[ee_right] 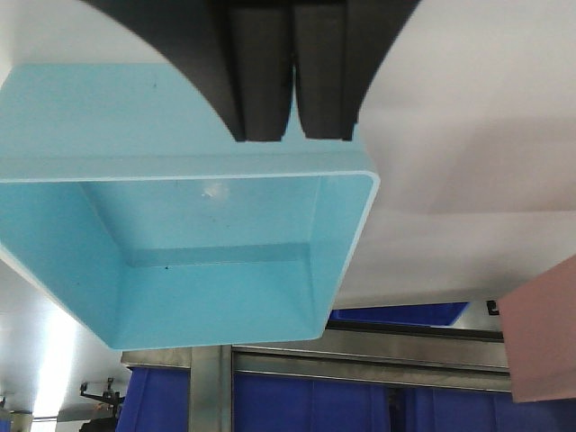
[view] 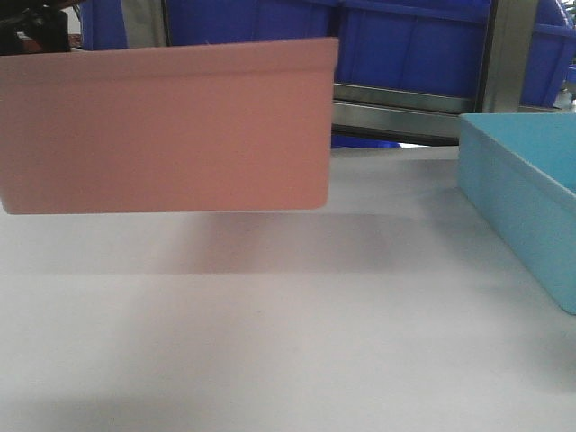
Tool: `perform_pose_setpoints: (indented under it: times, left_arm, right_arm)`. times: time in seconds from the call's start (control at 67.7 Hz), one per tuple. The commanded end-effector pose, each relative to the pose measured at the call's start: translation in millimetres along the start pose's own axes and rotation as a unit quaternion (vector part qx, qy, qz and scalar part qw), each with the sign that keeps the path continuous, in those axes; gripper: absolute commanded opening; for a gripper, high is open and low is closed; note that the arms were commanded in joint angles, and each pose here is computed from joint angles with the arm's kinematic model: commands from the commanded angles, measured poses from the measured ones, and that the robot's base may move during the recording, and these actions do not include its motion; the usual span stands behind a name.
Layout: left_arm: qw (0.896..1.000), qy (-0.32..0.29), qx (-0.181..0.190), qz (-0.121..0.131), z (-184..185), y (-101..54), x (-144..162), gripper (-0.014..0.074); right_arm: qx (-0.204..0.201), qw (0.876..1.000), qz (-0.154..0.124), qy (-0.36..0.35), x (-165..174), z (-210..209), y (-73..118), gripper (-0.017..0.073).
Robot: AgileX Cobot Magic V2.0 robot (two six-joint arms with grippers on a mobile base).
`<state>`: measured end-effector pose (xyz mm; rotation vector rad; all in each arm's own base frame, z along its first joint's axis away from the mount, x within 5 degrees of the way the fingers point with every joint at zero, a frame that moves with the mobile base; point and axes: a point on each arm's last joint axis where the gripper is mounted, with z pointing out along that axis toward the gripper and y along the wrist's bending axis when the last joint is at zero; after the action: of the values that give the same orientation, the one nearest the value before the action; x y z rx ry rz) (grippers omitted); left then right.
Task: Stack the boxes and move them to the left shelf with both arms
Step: 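Grip the pink tub wall with the left gripper and lift it, then carry the pink tub to the table centre, set down, release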
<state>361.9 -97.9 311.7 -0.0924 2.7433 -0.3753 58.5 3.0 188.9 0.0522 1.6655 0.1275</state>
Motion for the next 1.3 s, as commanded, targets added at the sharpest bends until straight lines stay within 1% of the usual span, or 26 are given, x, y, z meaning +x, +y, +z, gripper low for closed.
perform_pose_setpoints:
  times: [0.0, 0.148, 0.207, 0.517, 0.724, 1.005, 1.064, 1.123, 1.197, 1.212, 1.286]
  left_arm:
    - [0.997, -0.071, 0.029, -0.015, -26, -21.9, -5, -0.0002]
    - [0.997, -0.065, 0.043, -0.020, -10, -43.0, -1, -0.0002]
    - [0.997, -0.062, 0.046, -0.017, -2, -50.4, 1, -0.0002]
    - [0.999, 0.001, 0.036, 0.014, 52, -77.7, 18, -0.0002]
    - [0.999, 0.029, 0.030, 0.029, 74, -88.9, 28, -0.0002]
    - [0.999, 0.033, 0.029, 0.030, 77, -89.8, 30, 0.0011]
    - [0.999, 0.033, 0.029, 0.032, 77, -89.7, 30, 0.0053]
    - [0.998, 0.033, 0.029, 0.037, 77, -89.7, 30, 0.0138]
    - [0.998, 0.033, 0.030, 0.043, 76, -90.0, 29, 0.0261]
    - [0.998, 0.033, 0.030, 0.043, 75, -89.9, 30, 0.0274]
    - [0.998, 0.036, 0.029, 0.046, 73, -90.2, 30, 0.0435]
  right_arm:
    - [-0.004, 0.999, -0.010, -0.044, -14, 0, 1.6, 0.0036]
    - [-0.004, 0.999, -0.010, -0.044, -14, 0, 1.6, 0.0036]
    - [-0.004, 0.999, -0.010, -0.044, -14, 0, 1.6, 0.0036]
    - [-0.004, 0.999, -0.010, -0.044, -14, 0, 1.6, 0.0036]
    - [-0.004, 0.999, -0.010, -0.044, -14, 0, 1.6, 0.0036]
    - [-0.004, 0.999, -0.010, -0.044, -14, 0, 1.6, 0.0036]
    - [-0.004, 0.999, -0.010, -0.044, -14, 0, 1.6, 0.0036]
    - [-0.004, 0.999, -0.010, -0.044, -14, 0, 1.6, 0.0036]
    - [-0.004, 0.999, -0.010, -0.044, -14, 0, 1.6, 0.0036]
    - [-0.004, 0.999, -0.010, -0.044, -14, 0, 1.6, 0.0036]
    - [-0.004, 0.999, -0.010, -0.044, -14, 0, 1.6, 0.0036]
